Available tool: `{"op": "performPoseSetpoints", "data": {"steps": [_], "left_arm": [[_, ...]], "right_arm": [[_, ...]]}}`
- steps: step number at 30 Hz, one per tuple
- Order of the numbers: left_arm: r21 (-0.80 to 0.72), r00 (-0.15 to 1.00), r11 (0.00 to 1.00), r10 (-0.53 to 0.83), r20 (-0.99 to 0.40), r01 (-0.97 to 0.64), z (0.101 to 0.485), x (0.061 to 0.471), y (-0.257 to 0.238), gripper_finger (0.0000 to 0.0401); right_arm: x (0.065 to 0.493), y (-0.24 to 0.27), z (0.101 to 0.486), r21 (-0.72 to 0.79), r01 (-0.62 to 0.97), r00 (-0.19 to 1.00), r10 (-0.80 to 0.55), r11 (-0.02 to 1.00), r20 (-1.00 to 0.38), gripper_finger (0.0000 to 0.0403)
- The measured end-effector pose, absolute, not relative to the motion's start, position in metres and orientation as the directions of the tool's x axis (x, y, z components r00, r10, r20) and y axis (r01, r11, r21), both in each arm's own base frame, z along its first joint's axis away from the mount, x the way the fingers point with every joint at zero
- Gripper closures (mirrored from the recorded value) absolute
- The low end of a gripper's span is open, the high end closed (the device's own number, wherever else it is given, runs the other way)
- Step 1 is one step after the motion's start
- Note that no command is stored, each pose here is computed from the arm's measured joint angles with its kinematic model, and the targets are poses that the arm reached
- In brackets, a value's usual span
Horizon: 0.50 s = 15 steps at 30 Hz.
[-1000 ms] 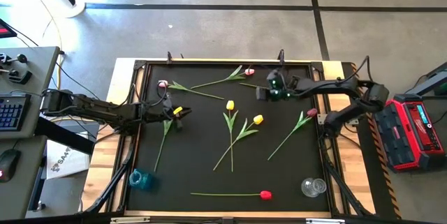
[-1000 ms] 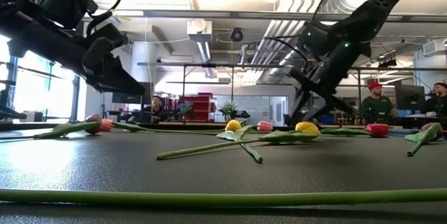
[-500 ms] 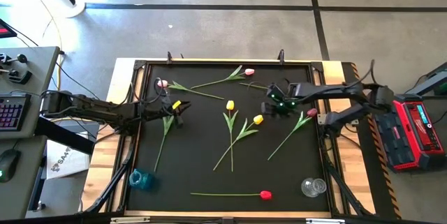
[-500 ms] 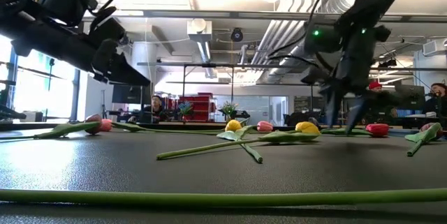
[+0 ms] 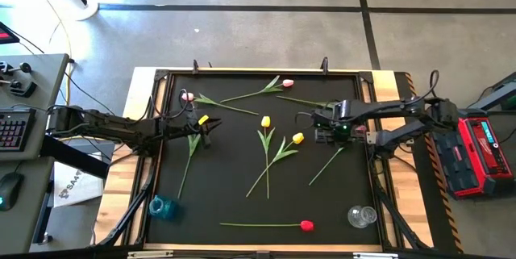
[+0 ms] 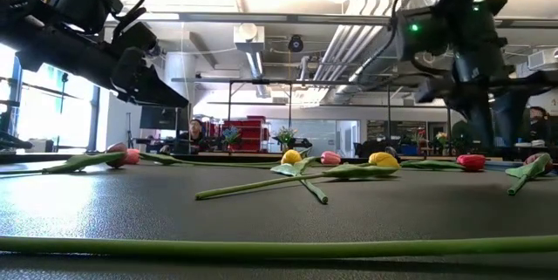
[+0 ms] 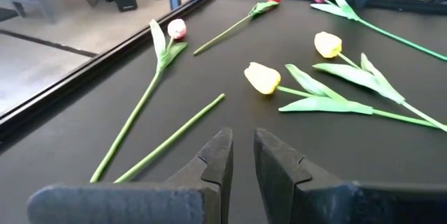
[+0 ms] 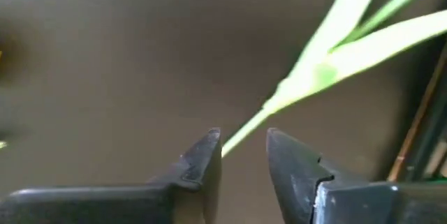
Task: Sort flowers into vase by color
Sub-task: Put the right dark pink flower into the transparent vase
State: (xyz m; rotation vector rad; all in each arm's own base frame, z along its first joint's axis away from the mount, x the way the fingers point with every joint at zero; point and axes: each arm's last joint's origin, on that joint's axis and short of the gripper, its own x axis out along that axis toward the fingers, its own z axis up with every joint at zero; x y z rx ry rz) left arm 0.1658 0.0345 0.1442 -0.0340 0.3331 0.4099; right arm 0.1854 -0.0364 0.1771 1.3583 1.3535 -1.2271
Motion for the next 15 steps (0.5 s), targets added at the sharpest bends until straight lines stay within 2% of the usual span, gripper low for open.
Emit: {"op": "performPoseSetpoints", "data": {"steps": [6, 15], "left_arm": [[0.012, 0.865, 0.916, 0.382, -0.325, -0.401, 0.144, 0.166, 0.034, 0.0352], [0.009, 0.862, 0.913, 0.389, -0.325, -0.409, 0.144, 0.166, 0.035, 0.0330]], "right_arm": [[0.173, -0.033, 0.165, -0.154, 0.984, -0.136, 0.181, -0.089, -0.974, 0.0298], [0.164, -0.034, 0.152, -0.198, 0.968, -0.183, 0.109, -0.151, -0.977, 0.0250]]}}
